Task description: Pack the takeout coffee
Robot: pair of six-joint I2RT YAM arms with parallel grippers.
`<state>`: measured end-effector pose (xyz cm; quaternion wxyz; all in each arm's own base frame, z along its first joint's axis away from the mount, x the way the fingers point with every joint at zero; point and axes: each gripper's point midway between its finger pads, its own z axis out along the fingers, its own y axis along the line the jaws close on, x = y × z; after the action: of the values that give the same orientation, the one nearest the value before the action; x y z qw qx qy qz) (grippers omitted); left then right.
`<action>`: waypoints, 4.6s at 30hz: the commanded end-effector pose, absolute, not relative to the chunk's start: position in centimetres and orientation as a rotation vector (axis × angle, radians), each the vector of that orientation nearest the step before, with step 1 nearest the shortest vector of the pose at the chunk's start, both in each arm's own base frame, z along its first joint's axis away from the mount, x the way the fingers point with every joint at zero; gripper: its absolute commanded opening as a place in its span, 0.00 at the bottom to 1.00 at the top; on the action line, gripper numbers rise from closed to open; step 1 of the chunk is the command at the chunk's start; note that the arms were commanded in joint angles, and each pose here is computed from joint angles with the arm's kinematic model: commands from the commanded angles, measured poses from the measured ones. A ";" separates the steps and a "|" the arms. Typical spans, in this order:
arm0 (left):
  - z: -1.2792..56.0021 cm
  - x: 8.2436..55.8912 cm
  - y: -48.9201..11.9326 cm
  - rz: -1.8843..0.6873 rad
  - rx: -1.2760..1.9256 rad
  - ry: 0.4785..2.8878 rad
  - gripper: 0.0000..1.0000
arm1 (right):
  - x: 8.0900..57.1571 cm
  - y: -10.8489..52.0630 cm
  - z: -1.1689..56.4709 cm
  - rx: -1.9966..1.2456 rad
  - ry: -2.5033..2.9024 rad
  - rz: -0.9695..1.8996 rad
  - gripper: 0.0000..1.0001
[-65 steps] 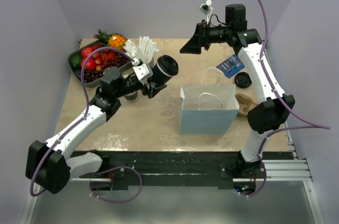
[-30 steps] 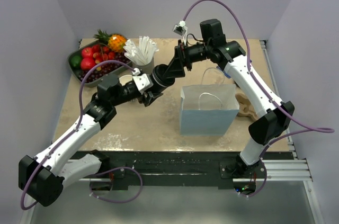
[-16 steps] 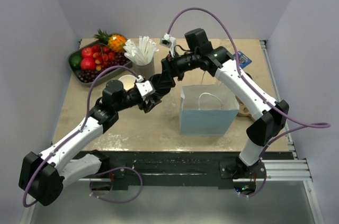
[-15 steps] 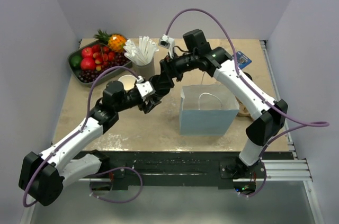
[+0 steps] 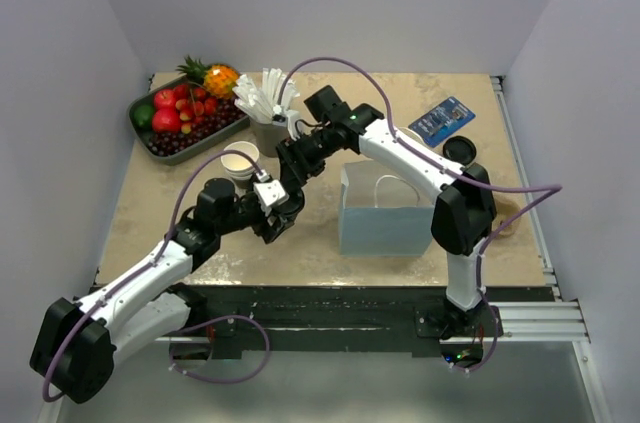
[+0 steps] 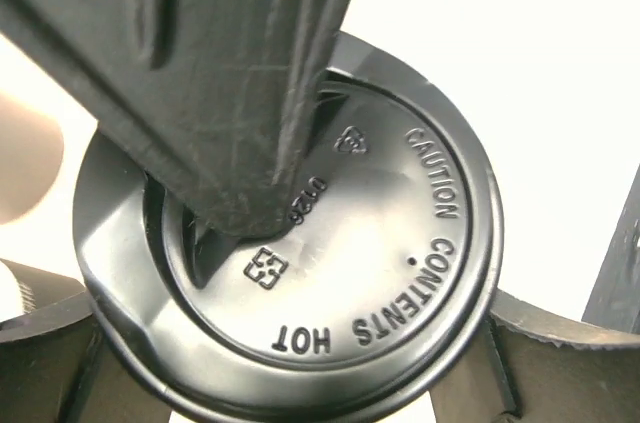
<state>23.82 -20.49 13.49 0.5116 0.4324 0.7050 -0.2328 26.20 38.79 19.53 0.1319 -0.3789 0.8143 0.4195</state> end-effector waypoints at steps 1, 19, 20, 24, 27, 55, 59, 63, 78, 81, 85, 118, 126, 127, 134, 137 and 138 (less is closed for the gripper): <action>13.1 24.3 -20.9 -0.540 1.080 1.632 0.85 | 26.6 39.1 16.8 -1.097 2.430 1.151 0.66; 6.9 21.7 -19.3 -0.508 1.383 1.747 0.90 | 27.6 39.0 11.8 -1.094 2.525 1.050 0.66; 6.4 21.7 -18.9 -0.481 1.395 1.770 0.90 | 27.7 39.0 11.8 -1.091 2.524 1.051 0.66; 5.2 21.5 -17.8 -0.420 1.431 1.780 0.90 | 26.9 39.1 11.7 -1.107 2.527 1.053 0.66; 5.5 21.1 -17.6 -0.413 1.448 1.755 0.92 | 26.1 39.1 11.9 -1.126 2.523 1.057 0.66; 6.0 22.1 -17.5 -0.328 1.525 1.618 0.95 | 24.3 40.3 15.3 -1.233 2.432 1.036 0.70; 5.9 22.9 -19.2 -0.411 1.510 1.614 0.96 | 24.9 39.0 15.8 -1.230 2.435 0.961 0.71; 6.7 23.8 -21.0 -0.483 1.479 1.568 0.96 | 25.8 37.9 16.2 -1.204 2.442 0.908 0.72; 9.3 23.9 -21.5 -0.605 1.432 1.587 1.00 | 30.9 36.9 17.9 -1.135 2.374 0.875 0.76; 9.8 23.7 -21.4 -0.635 1.391 1.644 1.00 | 31.3 36.1 18.1 -1.150 2.359 0.850 0.80; 8.6 23.4 -21.0 -0.655 1.390 1.749 0.95 | 31.7 34.8 19.1 -1.125 2.342 0.829 0.81; 12.1 25.1 -22.3 -0.790 1.155 1.826 0.62 | 19.1 33.3 30.7 -1.786 1.527 0.864 0.82; 15.1 27.0 -21.1 -0.689 0.915 1.717 0.62 | 13.9 31.1 26.3 -2.169 1.279 0.618 0.62; 14.9 26.8 -20.9 -0.688 0.908 1.719 0.62 | 12.8 30.1 24.7 -2.241 1.280 0.611 0.57; 18.0 26.7 -20.5 -0.671 0.856 1.635 0.62 | 10.0 28.2 18.0 -2.483 1.195 0.513 0.43; 19.7 26.5 -20.2 -0.652 0.826 1.570 0.63 | 11.1 27.6 15.1 -2.503 1.252 0.427 0.36; 20.0 26.1 -19.9 -0.648 0.811 1.553 0.63 | 11.4 27.7 14.4 -2.486 1.290 0.412 0.35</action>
<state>25.76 -20.22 16.22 0.5268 0.3696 0.7116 -0.2819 9.02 27.69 15.41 0.1190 -0.8649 0.4472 0.1945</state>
